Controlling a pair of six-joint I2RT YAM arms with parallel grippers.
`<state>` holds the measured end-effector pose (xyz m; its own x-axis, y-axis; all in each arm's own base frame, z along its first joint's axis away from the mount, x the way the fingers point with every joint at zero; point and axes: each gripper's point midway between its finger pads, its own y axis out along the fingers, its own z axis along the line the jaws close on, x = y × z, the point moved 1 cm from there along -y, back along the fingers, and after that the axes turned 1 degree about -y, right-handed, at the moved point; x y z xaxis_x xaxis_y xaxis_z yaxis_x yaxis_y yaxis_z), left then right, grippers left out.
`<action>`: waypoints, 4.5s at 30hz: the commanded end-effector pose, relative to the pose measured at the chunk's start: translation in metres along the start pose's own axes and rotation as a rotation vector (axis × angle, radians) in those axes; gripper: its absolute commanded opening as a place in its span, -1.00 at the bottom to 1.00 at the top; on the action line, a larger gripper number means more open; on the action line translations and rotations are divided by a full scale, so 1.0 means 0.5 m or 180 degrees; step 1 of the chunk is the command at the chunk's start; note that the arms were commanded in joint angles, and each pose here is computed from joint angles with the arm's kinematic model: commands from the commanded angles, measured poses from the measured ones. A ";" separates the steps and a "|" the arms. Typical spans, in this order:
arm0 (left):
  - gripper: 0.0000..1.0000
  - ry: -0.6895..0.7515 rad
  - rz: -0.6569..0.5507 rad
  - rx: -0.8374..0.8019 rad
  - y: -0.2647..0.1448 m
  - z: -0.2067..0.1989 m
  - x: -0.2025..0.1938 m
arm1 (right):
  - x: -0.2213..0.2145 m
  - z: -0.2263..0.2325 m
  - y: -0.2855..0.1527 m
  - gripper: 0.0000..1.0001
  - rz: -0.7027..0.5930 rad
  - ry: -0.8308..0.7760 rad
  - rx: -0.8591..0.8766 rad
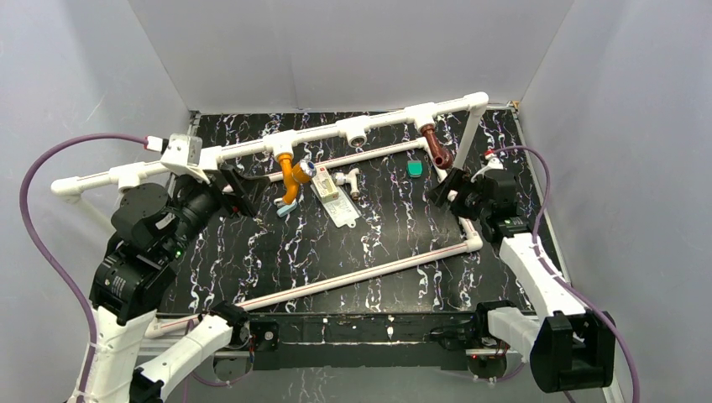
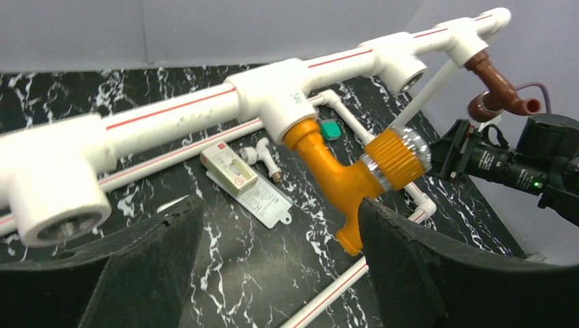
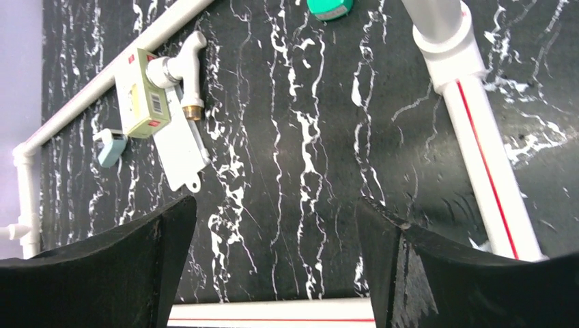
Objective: Install the water faucets
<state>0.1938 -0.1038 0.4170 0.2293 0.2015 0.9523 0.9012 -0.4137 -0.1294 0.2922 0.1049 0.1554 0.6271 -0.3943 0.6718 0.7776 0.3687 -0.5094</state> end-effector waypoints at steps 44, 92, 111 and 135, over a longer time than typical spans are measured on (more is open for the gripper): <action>-0.20 0.0417 0.0422 0.1989 0.099 0.212 -0.085 | 0.307 0.021 0.197 -0.78 -0.1645 0.1983 0.0166; -0.72 0.0615 0.0744 0.1140 0.409 0.131 -0.084 | 0.537 -0.319 0.203 -0.97 -0.2961 0.2453 -0.0940; -0.14 0.0396 0.0717 0.0738 0.146 0.076 -0.035 | 0.324 -0.020 0.098 -0.41 -0.1634 0.1158 0.0294; 0.46 0.0413 0.0474 0.0651 0.008 0.117 -0.167 | -0.044 0.262 0.311 0.27 -0.0120 -0.0118 0.0759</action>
<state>0.1971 -0.0755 0.3354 0.3360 0.0355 0.9412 0.9095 -0.2719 -0.3144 0.3697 0.2622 0.1167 0.6476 -0.4257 0.6320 0.7394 0.5514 -0.3863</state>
